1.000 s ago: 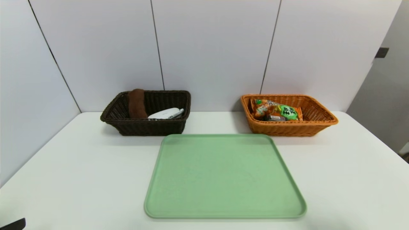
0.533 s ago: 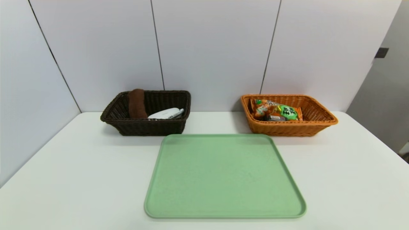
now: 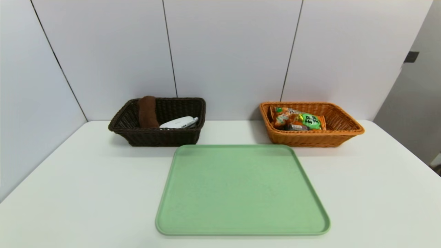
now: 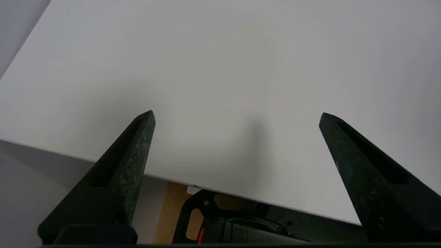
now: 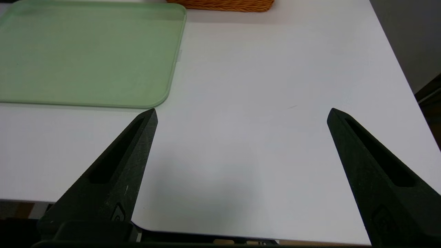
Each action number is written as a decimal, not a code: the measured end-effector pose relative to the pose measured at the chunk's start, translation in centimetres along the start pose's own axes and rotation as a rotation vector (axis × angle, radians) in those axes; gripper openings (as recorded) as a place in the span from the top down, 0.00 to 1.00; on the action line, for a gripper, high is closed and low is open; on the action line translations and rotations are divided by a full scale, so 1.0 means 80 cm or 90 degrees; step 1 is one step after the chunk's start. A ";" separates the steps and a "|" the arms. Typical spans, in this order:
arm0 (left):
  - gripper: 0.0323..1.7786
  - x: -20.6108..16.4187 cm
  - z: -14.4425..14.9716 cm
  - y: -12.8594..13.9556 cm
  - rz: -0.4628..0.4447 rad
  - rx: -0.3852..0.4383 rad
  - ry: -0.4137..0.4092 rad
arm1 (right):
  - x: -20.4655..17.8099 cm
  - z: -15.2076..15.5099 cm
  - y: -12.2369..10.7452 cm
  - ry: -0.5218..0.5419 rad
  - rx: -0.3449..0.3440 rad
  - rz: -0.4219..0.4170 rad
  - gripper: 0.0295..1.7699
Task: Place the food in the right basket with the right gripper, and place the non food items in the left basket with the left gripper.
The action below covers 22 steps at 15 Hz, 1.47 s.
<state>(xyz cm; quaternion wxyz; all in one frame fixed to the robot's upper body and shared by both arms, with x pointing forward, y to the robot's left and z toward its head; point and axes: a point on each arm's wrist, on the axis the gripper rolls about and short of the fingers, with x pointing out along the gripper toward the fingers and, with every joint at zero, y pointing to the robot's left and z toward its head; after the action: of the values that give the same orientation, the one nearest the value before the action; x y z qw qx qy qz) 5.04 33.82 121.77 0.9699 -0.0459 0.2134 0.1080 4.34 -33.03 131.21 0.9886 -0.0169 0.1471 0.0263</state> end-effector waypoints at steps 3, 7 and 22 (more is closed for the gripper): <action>0.05 -0.002 -0.008 0.000 -0.019 0.015 -0.015 | -0.006 -0.024 0.000 0.015 -0.043 0.023 0.04; 0.05 -0.007 -0.019 0.001 -0.053 0.011 -0.042 | -0.009 -0.049 0.000 0.003 -0.058 0.036 0.04; 0.05 0.030 -0.031 -0.007 -0.120 0.050 -0.220 | 0.073 -0.133 -0.006 -0.248 -0.101 -0.069 0.04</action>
<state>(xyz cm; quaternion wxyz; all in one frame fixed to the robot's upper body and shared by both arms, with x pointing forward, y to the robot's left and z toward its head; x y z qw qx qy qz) 6.28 33.41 118.58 0.9990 -0.0085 0.0423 0.0143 6.82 -33.68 119.35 0.9939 -0.0973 -0.0505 -0.0123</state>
